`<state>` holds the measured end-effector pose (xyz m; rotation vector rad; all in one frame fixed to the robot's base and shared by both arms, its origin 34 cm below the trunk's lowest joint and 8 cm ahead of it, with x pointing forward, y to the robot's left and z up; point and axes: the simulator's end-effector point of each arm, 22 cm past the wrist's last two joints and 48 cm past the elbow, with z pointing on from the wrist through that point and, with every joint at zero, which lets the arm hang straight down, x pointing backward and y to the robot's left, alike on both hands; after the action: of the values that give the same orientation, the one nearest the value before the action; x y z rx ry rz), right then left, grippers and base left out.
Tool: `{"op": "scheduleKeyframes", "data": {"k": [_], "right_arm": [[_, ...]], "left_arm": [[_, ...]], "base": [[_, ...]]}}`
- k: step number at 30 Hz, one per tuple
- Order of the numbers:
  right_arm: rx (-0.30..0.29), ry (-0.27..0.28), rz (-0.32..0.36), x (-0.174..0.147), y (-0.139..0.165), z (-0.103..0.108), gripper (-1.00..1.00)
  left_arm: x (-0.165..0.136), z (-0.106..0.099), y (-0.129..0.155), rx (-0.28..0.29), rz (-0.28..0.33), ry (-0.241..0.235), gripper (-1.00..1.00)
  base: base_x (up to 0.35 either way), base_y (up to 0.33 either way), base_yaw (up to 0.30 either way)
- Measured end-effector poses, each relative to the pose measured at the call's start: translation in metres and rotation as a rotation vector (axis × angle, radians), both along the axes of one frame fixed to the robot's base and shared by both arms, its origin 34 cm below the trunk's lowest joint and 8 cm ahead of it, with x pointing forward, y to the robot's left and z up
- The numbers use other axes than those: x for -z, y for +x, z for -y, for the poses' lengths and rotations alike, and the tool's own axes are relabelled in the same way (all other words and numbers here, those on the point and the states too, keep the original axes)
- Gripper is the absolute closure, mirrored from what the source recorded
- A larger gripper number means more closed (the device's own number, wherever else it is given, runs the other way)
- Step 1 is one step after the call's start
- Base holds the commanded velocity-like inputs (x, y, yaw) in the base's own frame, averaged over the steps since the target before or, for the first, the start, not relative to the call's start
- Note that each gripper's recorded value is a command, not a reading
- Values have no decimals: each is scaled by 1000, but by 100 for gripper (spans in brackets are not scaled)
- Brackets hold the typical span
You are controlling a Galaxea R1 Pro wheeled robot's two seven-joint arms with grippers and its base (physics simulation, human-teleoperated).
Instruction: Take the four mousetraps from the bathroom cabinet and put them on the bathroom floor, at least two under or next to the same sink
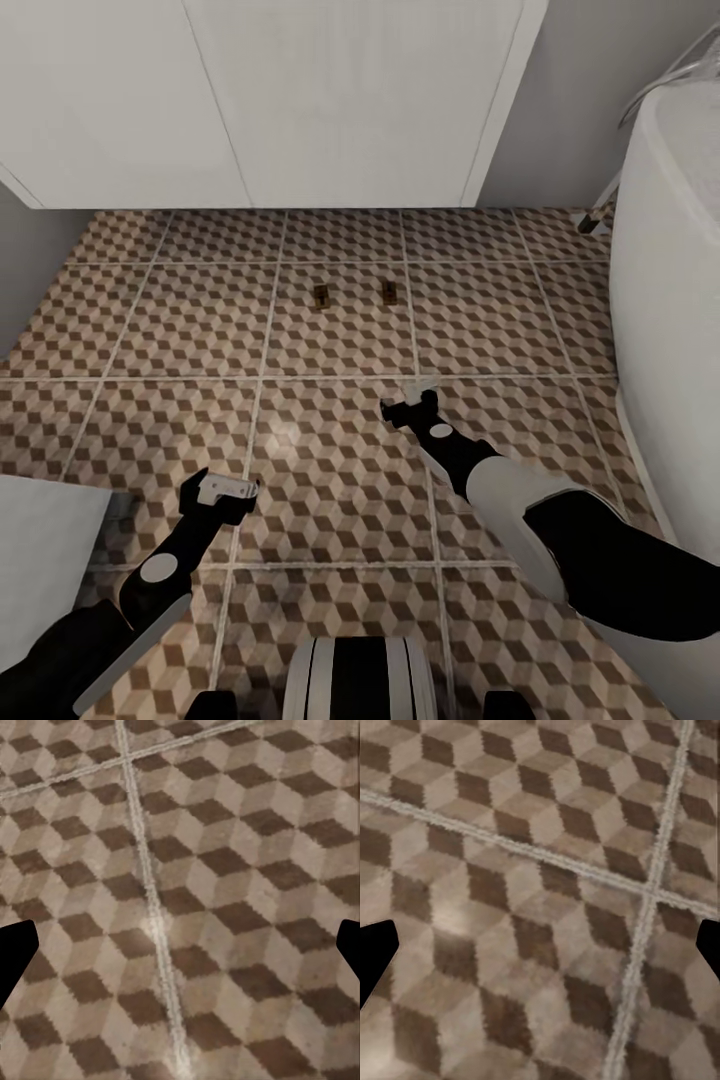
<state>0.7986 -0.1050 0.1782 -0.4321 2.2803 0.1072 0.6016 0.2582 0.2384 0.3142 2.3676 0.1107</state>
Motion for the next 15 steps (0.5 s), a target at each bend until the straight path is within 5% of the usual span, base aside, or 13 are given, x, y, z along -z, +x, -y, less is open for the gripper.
{"op": "scheduleKeyframes", "data": {"k": [15], "right_arm": [[23,-19,1,9,-56,38,-100]], "left_arm": [[4,-2,-18,36,-1,30,-100]], "base": [[0,0,0]]}}
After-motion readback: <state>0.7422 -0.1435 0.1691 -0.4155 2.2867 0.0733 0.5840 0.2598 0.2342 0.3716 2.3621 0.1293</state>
